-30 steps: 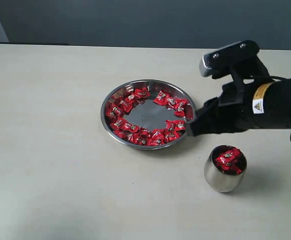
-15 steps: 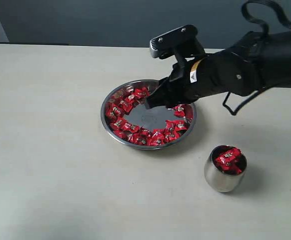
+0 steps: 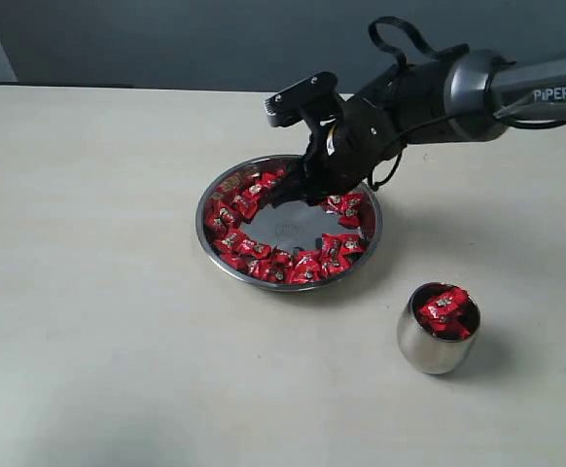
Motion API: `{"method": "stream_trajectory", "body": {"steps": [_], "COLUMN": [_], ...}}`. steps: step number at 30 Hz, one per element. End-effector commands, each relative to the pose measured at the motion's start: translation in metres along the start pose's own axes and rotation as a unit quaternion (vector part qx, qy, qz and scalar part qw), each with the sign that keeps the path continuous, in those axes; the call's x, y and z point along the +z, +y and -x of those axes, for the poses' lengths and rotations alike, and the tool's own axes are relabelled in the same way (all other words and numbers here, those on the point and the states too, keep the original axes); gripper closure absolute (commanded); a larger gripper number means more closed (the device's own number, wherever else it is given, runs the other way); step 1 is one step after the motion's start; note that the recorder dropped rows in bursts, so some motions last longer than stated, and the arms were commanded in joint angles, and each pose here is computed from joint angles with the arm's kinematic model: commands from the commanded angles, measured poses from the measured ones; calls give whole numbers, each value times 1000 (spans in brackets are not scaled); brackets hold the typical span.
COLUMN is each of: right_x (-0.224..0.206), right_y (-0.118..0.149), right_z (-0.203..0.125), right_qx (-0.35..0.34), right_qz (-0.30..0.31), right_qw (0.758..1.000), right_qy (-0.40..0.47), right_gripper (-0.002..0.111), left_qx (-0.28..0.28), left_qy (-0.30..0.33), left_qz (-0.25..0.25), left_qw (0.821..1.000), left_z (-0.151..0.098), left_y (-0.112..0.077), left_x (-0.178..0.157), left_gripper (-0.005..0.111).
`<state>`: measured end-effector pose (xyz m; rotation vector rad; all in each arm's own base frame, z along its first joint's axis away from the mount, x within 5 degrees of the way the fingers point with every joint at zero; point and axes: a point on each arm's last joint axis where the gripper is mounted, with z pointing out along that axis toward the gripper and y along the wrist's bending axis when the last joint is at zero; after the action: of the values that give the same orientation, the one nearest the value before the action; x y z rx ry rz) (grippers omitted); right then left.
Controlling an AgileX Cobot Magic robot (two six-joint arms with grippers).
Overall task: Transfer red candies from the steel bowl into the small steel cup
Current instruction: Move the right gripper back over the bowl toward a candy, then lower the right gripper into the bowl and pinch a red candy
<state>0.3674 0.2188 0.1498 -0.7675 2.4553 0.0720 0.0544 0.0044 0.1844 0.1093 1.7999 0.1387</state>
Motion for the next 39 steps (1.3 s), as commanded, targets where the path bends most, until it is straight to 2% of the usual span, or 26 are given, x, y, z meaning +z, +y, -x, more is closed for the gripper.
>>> {"method": "stream_trajectory", "body": {"steps": [1, 16, 19, 37, 39], "right_x": [5, 7, 8, 37, 38], "right_y": [-25, -30, -29, -26, -25], "right_z": [-2, -8, -9, -27, -28], "right_qx": [18, 25, 25, 22, 22], "right_qz": [-21, -24, -24, -20, -20], "right_qw": [999, 998, 998, 995, 995], "right_qy": [25, 49, 51, 92, 93], "right_gripper": [65, 65, 68, 70, 73], "left_qx": [-1, -1, -1, -1, -1], "left_qy": [-6, -6, -6, -6, -6], "left_qz": [0, 0, 0, 0, 0], "left_qw": [1000, 1000, 1000, 1000, 1000], "left_z": [1, 1, 1, 1, 1], "left_y": [0, 0, 0, 0, 0], "left_x": [0, 0, 0, 0, 0], "left_gripper": [106, 106, 106, 106, 106]}}
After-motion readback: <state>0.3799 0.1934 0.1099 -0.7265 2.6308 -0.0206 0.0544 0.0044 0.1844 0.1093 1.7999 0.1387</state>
